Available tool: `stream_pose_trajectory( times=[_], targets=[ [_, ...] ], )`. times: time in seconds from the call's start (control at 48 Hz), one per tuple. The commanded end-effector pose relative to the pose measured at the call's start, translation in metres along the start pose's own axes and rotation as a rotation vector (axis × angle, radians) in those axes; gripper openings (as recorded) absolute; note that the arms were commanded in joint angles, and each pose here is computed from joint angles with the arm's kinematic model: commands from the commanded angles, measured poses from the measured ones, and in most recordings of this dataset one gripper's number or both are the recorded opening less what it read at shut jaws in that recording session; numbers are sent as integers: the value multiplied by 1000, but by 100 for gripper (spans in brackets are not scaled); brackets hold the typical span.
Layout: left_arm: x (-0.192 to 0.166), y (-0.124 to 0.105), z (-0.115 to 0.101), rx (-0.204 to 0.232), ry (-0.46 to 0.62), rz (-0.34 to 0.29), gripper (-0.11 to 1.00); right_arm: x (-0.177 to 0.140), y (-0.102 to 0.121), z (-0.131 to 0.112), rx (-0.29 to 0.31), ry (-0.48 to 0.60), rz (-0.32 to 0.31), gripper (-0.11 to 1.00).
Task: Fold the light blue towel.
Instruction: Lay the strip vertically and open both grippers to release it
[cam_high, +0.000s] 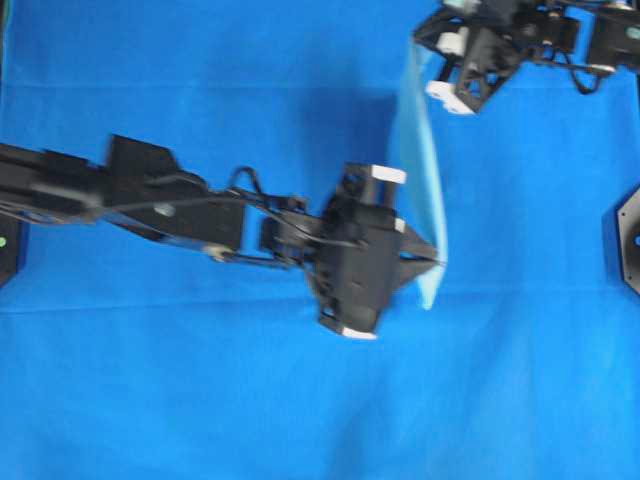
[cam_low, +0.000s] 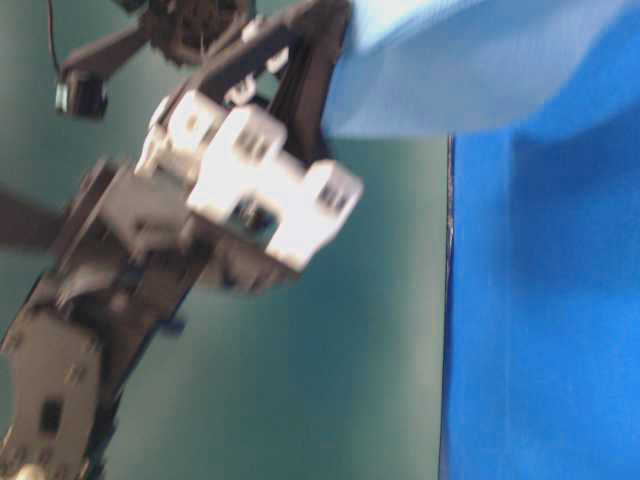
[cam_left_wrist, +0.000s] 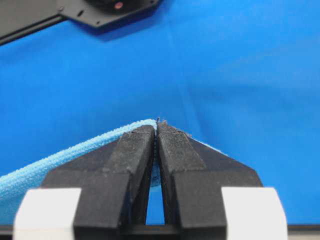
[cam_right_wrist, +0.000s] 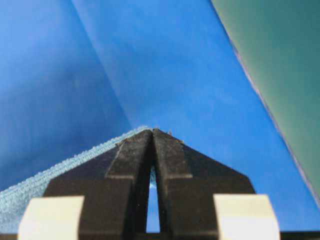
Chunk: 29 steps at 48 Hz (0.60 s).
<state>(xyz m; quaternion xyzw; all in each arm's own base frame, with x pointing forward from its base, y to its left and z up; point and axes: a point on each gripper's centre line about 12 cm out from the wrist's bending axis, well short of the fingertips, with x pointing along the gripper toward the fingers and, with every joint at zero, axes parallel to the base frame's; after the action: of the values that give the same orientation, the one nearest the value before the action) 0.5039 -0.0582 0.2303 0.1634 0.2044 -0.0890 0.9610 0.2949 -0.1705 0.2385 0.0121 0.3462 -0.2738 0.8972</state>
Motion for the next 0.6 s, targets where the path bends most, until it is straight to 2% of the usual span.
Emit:
stream_pose_trajectory(
  times=[0.0, 0.208, 0.271, 0.438, 0.583],
  targets=[
    [4, -13, 35, 19, -90, -14, 2, -15, -21, -1, 40, -25, -49, 1],
    [16, -14, 22, -18, -51, -21, 2, -17, -19, -15, 37, 2, -48, 1],
    [13, -16, 17, -47, -33, -27, 2, -11, -18, -14, 34, 6, -42, 1],
    [2, -23, -5, -157, 25, -43, 2, 16, -10, -7, 27, -15, 1, 1],
    [-10, -35, -25, -192, 69, -63, 2, 43, 2, 3, 14, -44, 47, 1]
  ],
)
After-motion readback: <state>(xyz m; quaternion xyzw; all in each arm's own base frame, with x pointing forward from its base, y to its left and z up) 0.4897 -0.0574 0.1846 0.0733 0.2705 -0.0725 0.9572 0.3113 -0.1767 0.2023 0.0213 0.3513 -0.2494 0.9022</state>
